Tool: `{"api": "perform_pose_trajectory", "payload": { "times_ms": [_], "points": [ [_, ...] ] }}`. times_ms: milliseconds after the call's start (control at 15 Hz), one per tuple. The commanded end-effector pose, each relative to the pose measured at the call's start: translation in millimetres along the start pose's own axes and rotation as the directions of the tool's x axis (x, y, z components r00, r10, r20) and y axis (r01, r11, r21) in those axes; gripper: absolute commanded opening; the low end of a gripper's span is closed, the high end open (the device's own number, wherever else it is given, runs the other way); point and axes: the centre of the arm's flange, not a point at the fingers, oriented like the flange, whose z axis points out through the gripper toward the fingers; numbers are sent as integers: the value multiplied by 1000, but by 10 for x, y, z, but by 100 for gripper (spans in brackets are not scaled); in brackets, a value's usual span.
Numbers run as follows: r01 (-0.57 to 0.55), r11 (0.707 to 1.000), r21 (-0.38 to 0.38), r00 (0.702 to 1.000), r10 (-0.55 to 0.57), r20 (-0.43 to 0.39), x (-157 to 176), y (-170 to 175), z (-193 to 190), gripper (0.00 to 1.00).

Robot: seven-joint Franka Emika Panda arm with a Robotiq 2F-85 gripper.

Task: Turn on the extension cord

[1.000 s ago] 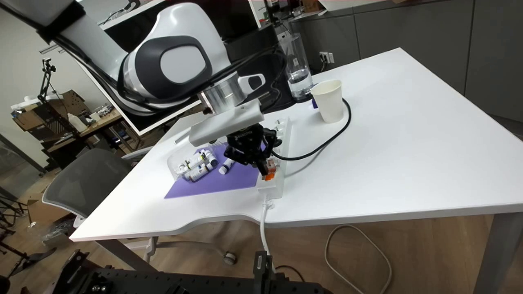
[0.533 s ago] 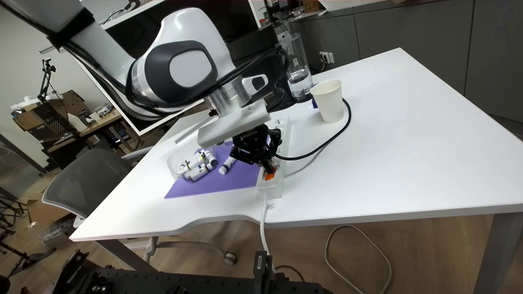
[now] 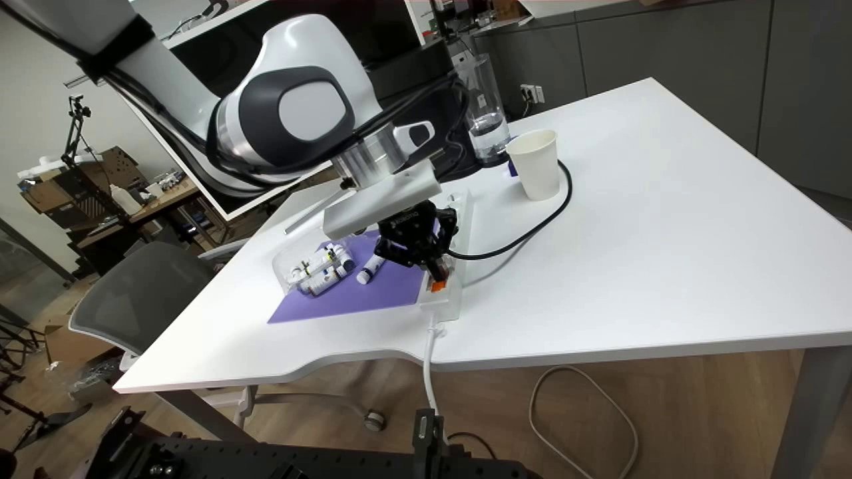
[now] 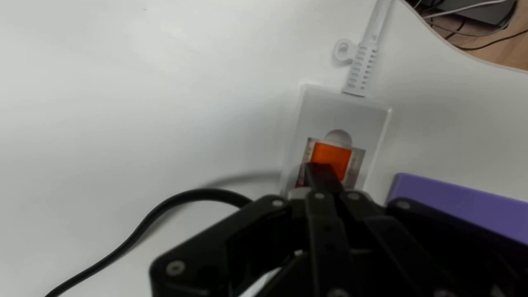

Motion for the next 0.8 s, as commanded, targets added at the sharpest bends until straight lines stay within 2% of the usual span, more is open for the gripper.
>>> {"api": "perform_pose_trajectory", "payload": {
  "times_ms": [0, 333, 733],
  "points": [
    [-38, 999, -10, 999, 37, -2, 81, -36, 13, 0],
    [-172, 985, -9, 985, 173, 13, 45, -87, -51, 0],
    [-234, 972, -11, 972, 234, 30, 48, -121, -91, 0]
  ]
}}
